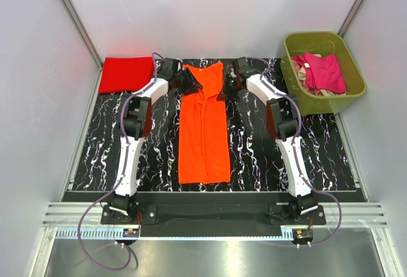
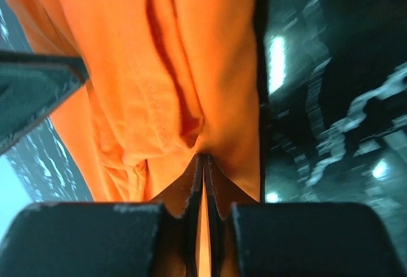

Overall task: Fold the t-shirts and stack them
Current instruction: Fold the tshirt

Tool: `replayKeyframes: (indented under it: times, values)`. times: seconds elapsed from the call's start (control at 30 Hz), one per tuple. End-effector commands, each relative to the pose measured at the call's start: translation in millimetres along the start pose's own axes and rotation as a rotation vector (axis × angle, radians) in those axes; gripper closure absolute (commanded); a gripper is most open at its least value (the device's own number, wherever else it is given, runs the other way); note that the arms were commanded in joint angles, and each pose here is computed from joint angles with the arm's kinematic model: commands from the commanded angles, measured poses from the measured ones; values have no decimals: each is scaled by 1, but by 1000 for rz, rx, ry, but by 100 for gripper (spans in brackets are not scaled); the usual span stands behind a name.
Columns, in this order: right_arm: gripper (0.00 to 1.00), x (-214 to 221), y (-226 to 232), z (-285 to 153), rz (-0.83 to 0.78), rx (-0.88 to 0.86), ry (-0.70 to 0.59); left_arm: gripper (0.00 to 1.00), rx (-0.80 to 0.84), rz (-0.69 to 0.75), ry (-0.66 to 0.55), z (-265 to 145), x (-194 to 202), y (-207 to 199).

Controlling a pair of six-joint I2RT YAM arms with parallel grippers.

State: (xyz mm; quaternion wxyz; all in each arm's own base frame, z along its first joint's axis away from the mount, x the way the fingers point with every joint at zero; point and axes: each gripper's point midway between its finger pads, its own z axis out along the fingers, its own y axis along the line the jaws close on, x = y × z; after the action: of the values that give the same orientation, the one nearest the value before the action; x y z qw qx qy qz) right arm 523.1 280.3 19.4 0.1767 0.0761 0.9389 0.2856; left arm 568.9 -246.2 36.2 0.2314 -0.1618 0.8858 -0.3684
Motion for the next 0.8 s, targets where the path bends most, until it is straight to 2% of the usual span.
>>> replayKeyframes:
  times: [0.0,0.13,0.17,0.2,0.27,0.33,0.37,0.43,0.47,0.53,0.57,0.6,0.67,0.7,0.73,0.77]
  values:
    - [90,-29,-13,-1,27,-22,-46,55,20,40,43,7,2,-8]
    - [86,-31,-2,-9,-20,-62,-24,49,31,111,22,-21,-11,-30]
    - [85,-34,3,-16,-29,-68,-23,47,52,140,-6,-41,-20,-47]
    - [85,-36,8,-23,-37,-74,-24,46,42,165,-6,-49,-19,-47]
    - [80,-40,19,-42,-60,-75,-27,43,52,199,-47,-89,-30,-67]
    - [73,-41,27,-57,-74,-75,-31,39,6,238,-53,-112,-26,-61]
    - [71,-38,28,-64,-77,-67,-19,39,22,275,-86,-138,-29,-79]
    - [66,-36,38,-85,-88,-75,-17,38,-6,303,-60,-155,-13,-72]
    - [61,-29,40,-97,-92,-67,5,36,13,329,-81,-178,-11,-86]
    - [57,-17,39,-110,-91,-61,39,35,-40,316,-31,-188,14,-65]
    - [52,-4,37,-124,-92,-50,62,35,-38,324,-41,-206,21,-69]
    - [49,5,36,-130,-93,-51,81,36,-69,287,21,-205,47,-47]
    - [45,32,30,-149,-96,-47,116,37,-65,260,44,-224,73,-41]
    - [41,43,31,-156,-94,-69,134,37,-101,208,118,-222,105,-14]
    - [39,68,16,-151,-70,-66,183,37,-91,218,113,-234,118,-15]
    - [38,75,25,-171,-81,-100,163,37,-100,209,130,-238,132,-7]
